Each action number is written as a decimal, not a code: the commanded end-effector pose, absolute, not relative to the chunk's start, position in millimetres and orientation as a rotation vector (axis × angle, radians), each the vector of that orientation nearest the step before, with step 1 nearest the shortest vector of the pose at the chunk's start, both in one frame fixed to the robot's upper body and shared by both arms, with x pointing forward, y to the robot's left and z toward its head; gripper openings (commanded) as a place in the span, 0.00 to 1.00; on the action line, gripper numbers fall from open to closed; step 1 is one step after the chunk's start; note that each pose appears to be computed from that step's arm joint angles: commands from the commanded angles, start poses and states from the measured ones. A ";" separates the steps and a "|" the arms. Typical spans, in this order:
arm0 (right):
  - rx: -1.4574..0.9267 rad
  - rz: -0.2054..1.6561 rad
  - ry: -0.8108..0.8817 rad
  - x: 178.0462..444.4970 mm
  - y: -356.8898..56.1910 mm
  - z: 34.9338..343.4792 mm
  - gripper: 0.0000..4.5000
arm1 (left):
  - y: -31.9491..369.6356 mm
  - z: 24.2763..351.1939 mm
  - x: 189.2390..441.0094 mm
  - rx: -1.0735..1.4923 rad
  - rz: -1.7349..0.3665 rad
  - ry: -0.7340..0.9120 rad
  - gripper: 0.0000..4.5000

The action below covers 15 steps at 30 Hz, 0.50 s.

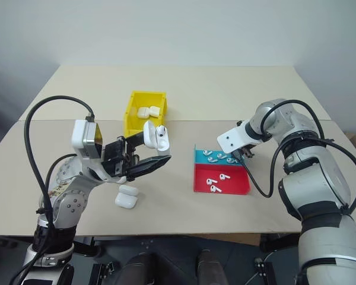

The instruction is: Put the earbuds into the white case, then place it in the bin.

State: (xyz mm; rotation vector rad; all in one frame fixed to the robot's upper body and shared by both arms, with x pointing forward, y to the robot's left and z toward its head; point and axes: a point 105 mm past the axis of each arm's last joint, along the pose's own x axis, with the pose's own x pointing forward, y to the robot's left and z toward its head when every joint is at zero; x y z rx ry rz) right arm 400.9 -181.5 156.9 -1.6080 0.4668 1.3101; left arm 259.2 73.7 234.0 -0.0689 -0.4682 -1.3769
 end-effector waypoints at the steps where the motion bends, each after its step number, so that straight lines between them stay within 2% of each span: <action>1: -1.602 1.315 0.457 401.9 -178.1 165.7 0.38 | 74.9 242.5 252.4 -0.046 -1.365 -0.513 0.62; 15: -1.582 1.337 0.485 401.1 -175.7 154.8 0.38 | 76.2 240.7 249.8 -0.040 -1.337 -0.506 0.62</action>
